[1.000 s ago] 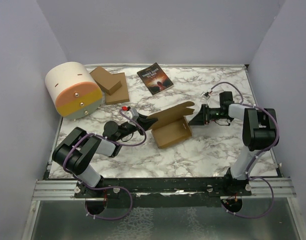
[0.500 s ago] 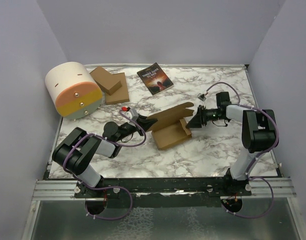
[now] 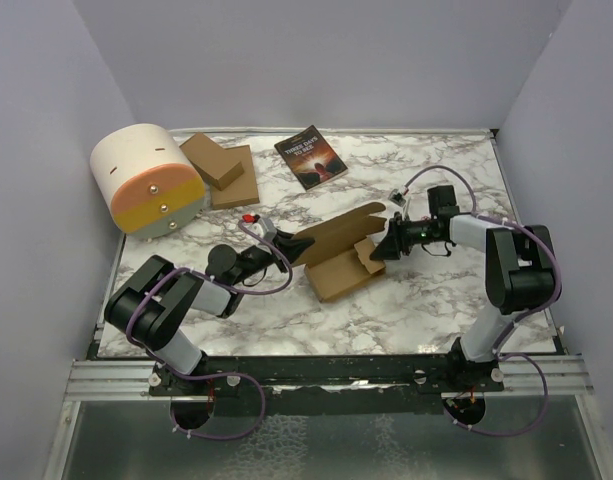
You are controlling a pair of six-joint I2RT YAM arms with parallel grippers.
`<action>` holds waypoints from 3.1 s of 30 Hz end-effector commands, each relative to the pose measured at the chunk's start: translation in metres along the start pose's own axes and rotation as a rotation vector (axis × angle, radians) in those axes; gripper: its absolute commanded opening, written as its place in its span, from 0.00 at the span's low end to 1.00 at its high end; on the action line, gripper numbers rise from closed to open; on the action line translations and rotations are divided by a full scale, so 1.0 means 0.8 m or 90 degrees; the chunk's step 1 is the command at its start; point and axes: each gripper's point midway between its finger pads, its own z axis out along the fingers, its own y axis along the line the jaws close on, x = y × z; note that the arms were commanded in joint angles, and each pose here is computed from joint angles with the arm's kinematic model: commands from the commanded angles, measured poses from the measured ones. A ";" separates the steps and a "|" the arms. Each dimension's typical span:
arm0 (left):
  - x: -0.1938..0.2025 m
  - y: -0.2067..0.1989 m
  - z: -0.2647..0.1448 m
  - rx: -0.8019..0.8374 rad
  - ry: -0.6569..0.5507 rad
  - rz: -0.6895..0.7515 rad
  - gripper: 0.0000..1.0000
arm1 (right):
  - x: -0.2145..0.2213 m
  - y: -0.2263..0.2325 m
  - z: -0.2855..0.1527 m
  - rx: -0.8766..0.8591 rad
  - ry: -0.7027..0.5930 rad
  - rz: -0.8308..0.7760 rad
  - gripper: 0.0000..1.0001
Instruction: Fold the paper box
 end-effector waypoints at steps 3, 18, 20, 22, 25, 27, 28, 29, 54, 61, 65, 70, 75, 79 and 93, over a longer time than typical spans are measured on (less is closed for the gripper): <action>-0.070 -0.013 0.001 0.004 -0.131 0.061 0.00 | -0.017 -0.008 -0.003 0.062 -0.004 -0.076 0.41; -0.068 -0.019 0.012 -0.010 -0.116 0.065 0.00 | -0.022 -0.015 0.004 0.131 0.025 -0.140 0.39; -0.067 -0.022 0.014 -0.002 -0.115 0.067 0.00 | -0.024 -0.015 0.003 0.134 0.021 -0.147 0.39; -0.068 -0.025 0.015 0.007 -0.115 0.071 0.00 | -0.026 -0.013 0.003 0.130 0.017 -0.152 0.41; -0.074 -0.029 0.016 0.016 -0.120 0.082 0.00 | -0.029 -0.010 0.003 0.126 0.003 -0.172 0.42; -0.078 -0.030 0.017 0.019 -0.122 0.093 0.00 | -0.032 -0.006 0.003 0.122 -0.015 -0.201 0.42; -0.080 -0.031 0.017 0.021 -0.122 0.098 0.00 | -0.034 -0.003 0.003 0.120 -0.027 -0.221 0.42; -0.082 -0.031 0.019 0.024 -0.122 0.105 0.00 | -0.038 -0.002 0.003 0.119 -0.041 -0.241 0.41; -0.037 -0.037 0.023 0.087 -0.042 0.187 0.00 | -0.071 -0.010 0.003 0.216 -0.123 -0.469 0.42; -0.040 -0.039 0.015 0.069 -0.070 0.131 0.00 | -0.068 -0.017 0.008 0.213 -0.117 -0.430 0.41; -0.047 -0.040 0.012 0.059 -0.107 0.070 0.00 | -0.066 -0.017 0.013 0.202 -0.115 -0.421 0.41; -0.044 -0.035 0.015 0.041 -0.111 0.015 0.00 | -0.069 -0.014 0.023 0.190 -0.106 -0.423 0.42; -0.053 -0.031 0.014 0.024 -0.124 -0.004 0.00 | -0.074 -0.017 0.028 0.196 -0.097 -0.408 0.44; -0.053 -0.027 0.015 0.014 -0.127 -0.025 0.00 | -0.076 -0.030 0.034 0.200 -0.077 -0.373 0.44; -0.053 -0.004 0.004 -0.062 -0.140 -0.034 0.00 | -0.065 -0.024 0.020 0.206 -0.015 -0.372 0.43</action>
